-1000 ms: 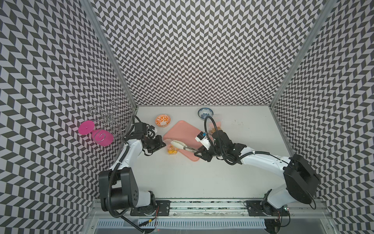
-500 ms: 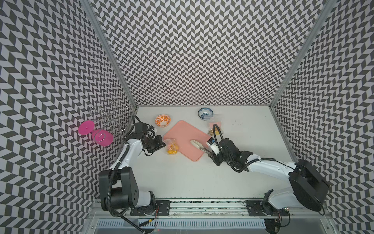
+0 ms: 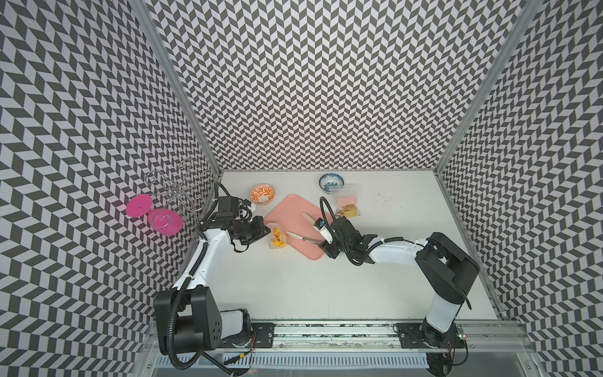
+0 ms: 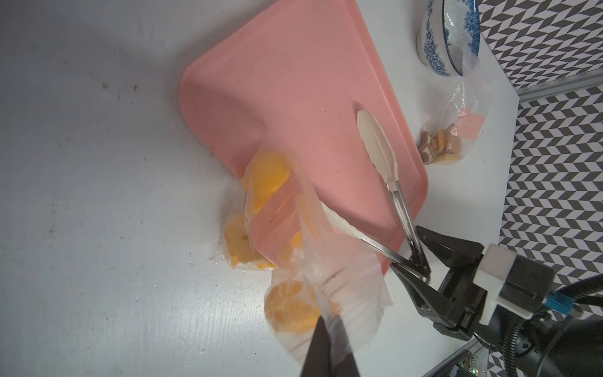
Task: Put the cookies into a resealable bag to prevent moisture
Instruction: Place the clamp on the tray, then adjust the ziploc bag at the center of the board.
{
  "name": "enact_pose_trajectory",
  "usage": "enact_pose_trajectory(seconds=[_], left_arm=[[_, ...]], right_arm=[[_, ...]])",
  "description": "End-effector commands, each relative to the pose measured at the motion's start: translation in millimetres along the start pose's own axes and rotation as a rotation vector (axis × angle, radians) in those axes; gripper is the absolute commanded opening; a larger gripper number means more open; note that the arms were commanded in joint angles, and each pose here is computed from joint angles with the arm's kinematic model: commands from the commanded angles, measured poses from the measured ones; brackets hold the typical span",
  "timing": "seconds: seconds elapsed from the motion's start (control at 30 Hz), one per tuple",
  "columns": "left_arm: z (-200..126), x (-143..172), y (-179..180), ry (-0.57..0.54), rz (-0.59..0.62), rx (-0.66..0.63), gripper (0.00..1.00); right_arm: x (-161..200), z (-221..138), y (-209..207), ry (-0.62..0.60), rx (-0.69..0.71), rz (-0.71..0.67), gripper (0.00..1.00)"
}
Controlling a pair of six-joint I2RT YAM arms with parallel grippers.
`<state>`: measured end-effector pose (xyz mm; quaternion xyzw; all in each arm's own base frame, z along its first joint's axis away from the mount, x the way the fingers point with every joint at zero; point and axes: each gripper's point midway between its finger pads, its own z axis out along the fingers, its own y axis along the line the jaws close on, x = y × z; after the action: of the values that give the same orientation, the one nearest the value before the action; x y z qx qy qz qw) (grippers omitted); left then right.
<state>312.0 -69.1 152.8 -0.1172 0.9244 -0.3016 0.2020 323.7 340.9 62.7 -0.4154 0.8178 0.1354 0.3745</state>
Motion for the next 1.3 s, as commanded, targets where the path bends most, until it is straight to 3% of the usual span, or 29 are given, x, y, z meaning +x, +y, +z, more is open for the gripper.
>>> enact_pose_trajectory(seconds=[0.0,0.13,0.27,0.37,0.5,0.9,1.1,1.27], left_arm=[[-4,3,-7,0.001,0.010,0.024,0.00],[-3,3,-6,0.003,0.010,0.025,0.00],[-1,3,-9,0.009,0.008,0.042,0.00],[-2,1,-11,0.008,0.008,0.050,0.00],[-3,2,-11,0.011,0.011,0.050,0.00],[-1,5,-11,0.021,0.020,0.057,0.00],[-1,7,-11,0.024,0.022,0.059,0.00],[-2,8,-11,0.024,0.020,0.057,0.00]], right_arm=[[-35,-15,2,-0.100,-0.018,-0.001,0.64],[-56,-38,8,-0.169,-0.065,0.049,0.64],[-85,-50,43,-0.308,-0.302,0.199,0.60],[-104,-42,69,-0.363,-0.473,0.257,0.55],[-122,-21,87,-0.365,-0.569,0.272,0.49],[-126,26,103,-0.280,-0.675,0.324,0.37],[-117,37,106,-0.225,-0.680,0.338,0.18],[-128,21,103,-0.243,-0.679,0.332,0.03]])
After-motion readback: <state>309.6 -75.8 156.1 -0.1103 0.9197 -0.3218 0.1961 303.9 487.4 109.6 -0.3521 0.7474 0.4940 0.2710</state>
